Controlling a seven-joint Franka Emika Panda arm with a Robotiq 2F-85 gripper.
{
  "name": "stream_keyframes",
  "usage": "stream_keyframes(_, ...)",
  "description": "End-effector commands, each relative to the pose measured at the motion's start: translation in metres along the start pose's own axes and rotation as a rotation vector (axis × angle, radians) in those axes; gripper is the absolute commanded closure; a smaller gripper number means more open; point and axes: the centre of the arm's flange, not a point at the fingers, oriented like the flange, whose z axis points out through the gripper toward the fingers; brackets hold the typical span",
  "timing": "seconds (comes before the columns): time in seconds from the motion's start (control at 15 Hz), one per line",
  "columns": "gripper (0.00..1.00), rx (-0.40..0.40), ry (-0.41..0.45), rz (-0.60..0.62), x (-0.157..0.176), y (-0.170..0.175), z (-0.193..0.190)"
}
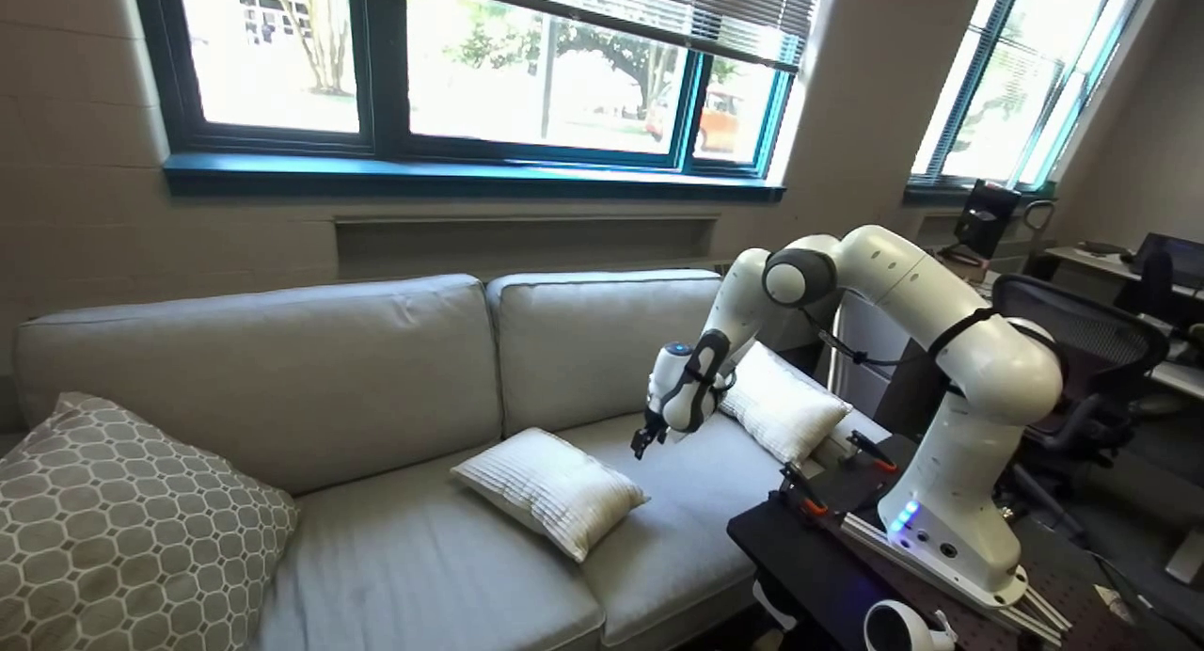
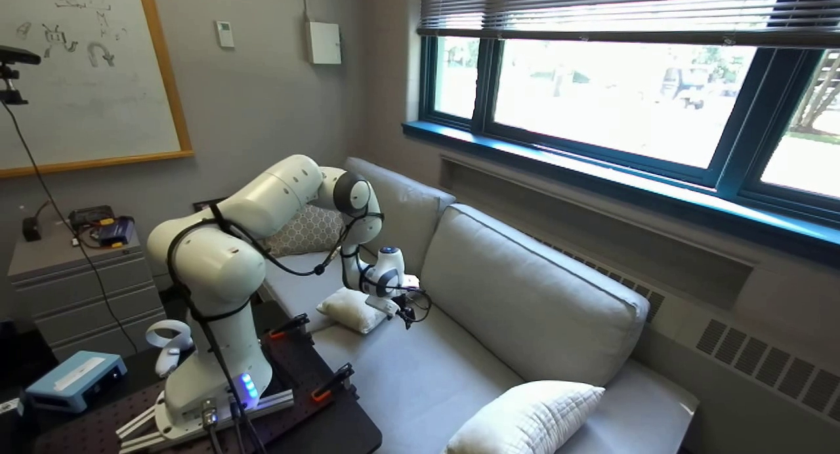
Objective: Pick up the pillow and lean it against the handle of the couch, pick up the second pillow and lean it against the first pillow
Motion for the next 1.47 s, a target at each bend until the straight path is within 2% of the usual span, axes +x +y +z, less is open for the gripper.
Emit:
stream_keyframes(0.0, 0.00, 0.173, 0.051, 0.053, 0.053, -0.084, 0.021)
stream_keyframes(0.13, 0.00, 0.271, 0.084, 0.073, 0.072, -0.136, 0.016)
stream_keyframes(0.4, 0.00, 0.483, 0.127, 0.159, 0.089, -0.188, 0.021)
stream_keyframes(0.53, 0.00, 0.550, 0.165, 0.237, 0.088, -0.203, 0.040)
stream_keyframes(0.67, 0.00, 0.572, 0.206, 0.340, 0.081, -0.213, 0.057)
stream_keyframes(0.8, 0.00, 0.520, 0.299, 0.442, 0.064, -0.222, 0.056)
stream_keyframes(1.07, 0.00, 0.414, 0.478, 0.576, 0.033, -0.247, 0.024)
stream_keyframes(1.4, 0.00, 0.219, 0.497, 0.626, 0.028, -0.266, 0.002)
